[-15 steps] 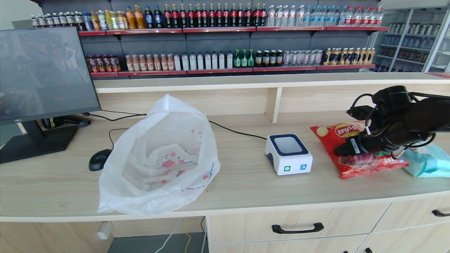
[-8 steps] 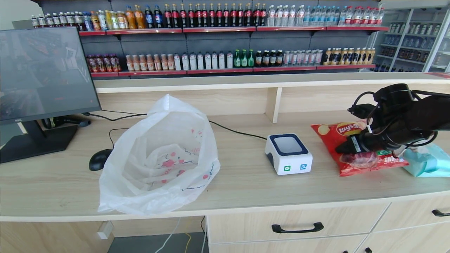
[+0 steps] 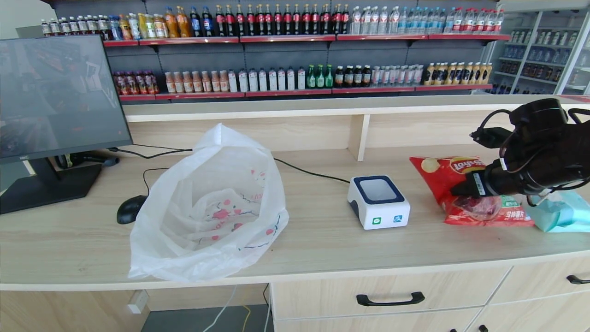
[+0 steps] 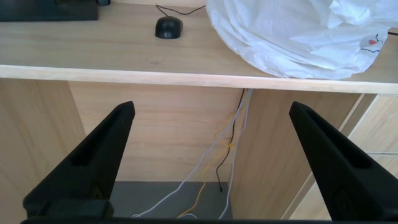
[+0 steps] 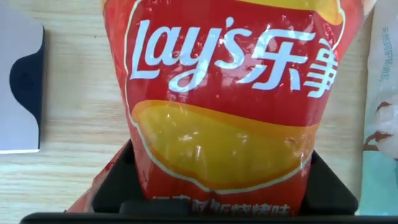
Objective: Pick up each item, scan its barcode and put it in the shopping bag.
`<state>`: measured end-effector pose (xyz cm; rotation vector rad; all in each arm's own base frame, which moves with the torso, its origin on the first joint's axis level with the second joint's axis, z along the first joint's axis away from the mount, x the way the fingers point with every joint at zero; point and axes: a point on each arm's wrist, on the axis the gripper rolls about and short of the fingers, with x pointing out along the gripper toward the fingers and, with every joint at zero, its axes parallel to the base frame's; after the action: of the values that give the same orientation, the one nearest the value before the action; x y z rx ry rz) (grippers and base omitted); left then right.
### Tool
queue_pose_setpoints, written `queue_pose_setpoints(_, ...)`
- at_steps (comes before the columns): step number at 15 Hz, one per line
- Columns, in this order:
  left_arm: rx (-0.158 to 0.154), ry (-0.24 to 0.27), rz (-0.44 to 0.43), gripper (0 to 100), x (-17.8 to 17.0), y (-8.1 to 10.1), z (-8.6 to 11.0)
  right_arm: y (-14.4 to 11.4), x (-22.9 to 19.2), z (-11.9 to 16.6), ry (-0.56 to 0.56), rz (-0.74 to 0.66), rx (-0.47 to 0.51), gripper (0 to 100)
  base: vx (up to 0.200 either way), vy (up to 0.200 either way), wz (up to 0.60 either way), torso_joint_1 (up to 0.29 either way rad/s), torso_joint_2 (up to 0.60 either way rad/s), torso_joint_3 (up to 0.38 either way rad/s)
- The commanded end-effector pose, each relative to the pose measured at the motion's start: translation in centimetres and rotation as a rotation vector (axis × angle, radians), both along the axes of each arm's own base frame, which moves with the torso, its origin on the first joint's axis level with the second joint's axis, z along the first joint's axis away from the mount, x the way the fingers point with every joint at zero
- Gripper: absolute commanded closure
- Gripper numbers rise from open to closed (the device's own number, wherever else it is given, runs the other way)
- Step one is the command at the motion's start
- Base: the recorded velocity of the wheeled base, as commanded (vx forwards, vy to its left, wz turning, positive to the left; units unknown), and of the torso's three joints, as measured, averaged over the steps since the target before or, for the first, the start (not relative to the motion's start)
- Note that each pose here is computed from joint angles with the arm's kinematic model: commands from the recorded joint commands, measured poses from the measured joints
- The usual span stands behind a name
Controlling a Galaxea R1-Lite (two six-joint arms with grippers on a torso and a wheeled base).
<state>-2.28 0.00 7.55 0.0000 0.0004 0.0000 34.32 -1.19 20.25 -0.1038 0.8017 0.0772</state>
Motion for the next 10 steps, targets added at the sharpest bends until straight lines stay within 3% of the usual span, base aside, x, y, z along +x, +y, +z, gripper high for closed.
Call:
queue_pose_setpoints(1,0.0,0.0,0.0,0,0.0,0.0,0.0,0.1,-1.6,1.5,-0.038,-0.005,0.013,100,0.0,0.0,0.0,0.0,0.0,0.0)
queue_pose_setpoints(10,0.0,0.0,0.0,0,0.0,0.0,0.0,0.6,-8.7,5.2,-0.151,-0.003,0.101,100,0.0,0.0,0.0,0.0,0.0,0.0)
